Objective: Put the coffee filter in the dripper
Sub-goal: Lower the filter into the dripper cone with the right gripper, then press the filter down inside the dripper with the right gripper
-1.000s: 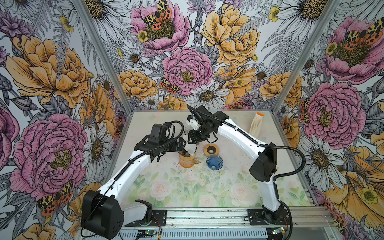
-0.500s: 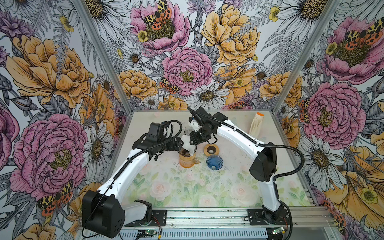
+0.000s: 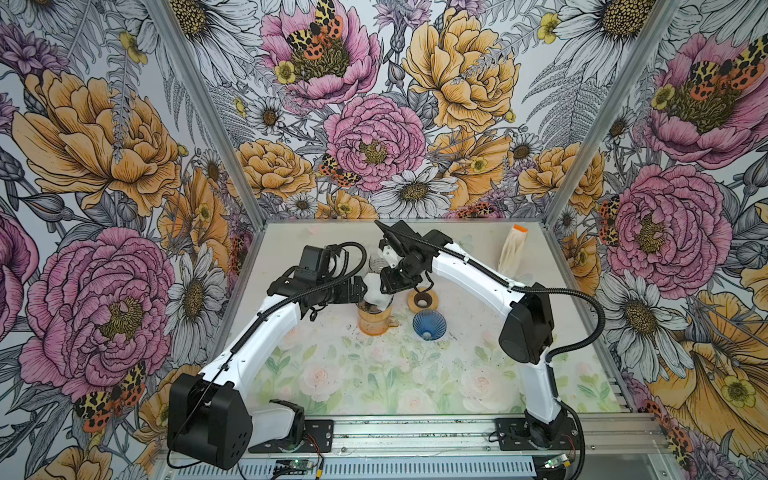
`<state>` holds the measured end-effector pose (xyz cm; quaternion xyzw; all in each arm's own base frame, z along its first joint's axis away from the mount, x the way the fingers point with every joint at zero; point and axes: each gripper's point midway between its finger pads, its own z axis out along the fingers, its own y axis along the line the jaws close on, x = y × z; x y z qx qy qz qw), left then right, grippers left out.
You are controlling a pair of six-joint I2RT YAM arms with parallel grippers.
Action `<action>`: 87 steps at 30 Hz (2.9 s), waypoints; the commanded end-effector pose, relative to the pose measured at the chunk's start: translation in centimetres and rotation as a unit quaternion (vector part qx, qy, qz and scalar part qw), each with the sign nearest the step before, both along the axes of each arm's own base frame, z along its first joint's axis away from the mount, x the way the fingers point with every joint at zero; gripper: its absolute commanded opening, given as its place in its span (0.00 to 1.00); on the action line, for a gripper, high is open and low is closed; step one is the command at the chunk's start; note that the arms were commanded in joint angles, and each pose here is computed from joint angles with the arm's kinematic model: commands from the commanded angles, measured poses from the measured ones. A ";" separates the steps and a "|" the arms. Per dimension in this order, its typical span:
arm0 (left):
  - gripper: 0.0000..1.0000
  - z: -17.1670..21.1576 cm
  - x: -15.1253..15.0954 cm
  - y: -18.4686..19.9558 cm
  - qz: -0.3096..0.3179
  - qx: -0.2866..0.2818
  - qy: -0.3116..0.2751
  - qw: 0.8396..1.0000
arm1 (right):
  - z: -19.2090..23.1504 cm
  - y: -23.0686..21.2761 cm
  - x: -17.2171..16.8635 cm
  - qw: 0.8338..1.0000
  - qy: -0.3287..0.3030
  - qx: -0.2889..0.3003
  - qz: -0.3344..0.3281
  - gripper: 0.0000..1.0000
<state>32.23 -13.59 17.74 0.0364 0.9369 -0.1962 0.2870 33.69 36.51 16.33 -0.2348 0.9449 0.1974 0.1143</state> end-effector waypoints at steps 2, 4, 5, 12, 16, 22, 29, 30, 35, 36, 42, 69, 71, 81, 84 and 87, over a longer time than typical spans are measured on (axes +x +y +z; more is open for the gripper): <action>0.96 -0.3 0.1 -0.1 -0.009 0.003 0.004 1.000 | 0.9 0.5 0.1 1.000 -0.013 0.017 -0.005 0.47; 0.96 -0.5 0.1 -0.1 -0.010 0.004 0.006 1.000 | 0.6 0.5 0.1 1.000 -0.012 0.016 -0.006 0.46; 0.96 -0.6 0.0 0.0 -0.009 0.005 0.008 1.000 | 0.4 0.4 0.1 1.000 -0.011 0.016 -0.007 0.46; 0.95 -0.8 0.1 0.3 -0.006 0.014 0.008 1.000 | 0.3 0.9 0.1 1.000 -0.006 0.027 -0.008 0.46; 0.95 -0.5 0.1 0.5 -0.006 0.016 0.005 1.000 | 0.0 1.0 0.1 1.000 -0.003 0.028 -0.009 0.46; 0.95 0.0 0.0 1.0 -0.004 0.014 -0.001 1.000 | -0.1 1.2 -0.1 0.999 -0.001 0.034 -0.006 0.46; 0.95 1.3 0.4 1.8 0.002 0.003 -0.014 1.000 | 0.2 1.3 -0.1 0.999 -0.006 0.041 -0.003 0.47; 0.95 1.2 0.4 1.6 -0.001 0.001 -0.012 1.000 | 0.2 1.4 -0.1 0.999 -0.005 0.042 -0.003 0.47; 0.93 0.8 0.4 1.1 -0.010 0.000 -0.002 1.000 | 0.6 1.5 -0.2 0.999 -0.007 0.050 -0.001 0.46; 0.92 0.9 0.3 1.1 -0.009 -0.002 -0.004 1.000 | 0.7 1.5 -0.2 0.999 -0.009 0.051 0.000 0.47; 0.93 2.4 0.6 0.9 -0.009 -0.015 -0.019 1.000 | 0.7 1.6 -0.2 0.998 -0.011 0.054 0.002 0.47; 0.71 -1.1 1.2 -1.0 -0.027 0.008 0.031 0.999 | 0.6 -0.1 0.0 0.999 -0.023 0.033 -0.019 0.46; 0.71 -1.3 1.1 -1.0 -0.027 0.009 0.034 0.999 | 0.2 -0.2 0.0 0.999 -0.020 0.029 -0.022 0.46; 0.69 -2.0 1.2 -1.0 -0.030 0.011 0.042 0.999 | -0.8 0.0 0.0 0.999 -0.009 0.025 -0.022 0.46; 0.68 -2.3 1.3 -1.0 -0.030 0.013 0.046 0.998 | -0.8 0.1 -0.1 0.999 -0.005 0.027 -0.019 0.47; 0.68 -2.1 1.4 -1.0 -0.030 0.015 0.043 0.999 | -1.0 0.2 -0.1 0.999 -0.003 0.027 -0.017 0.47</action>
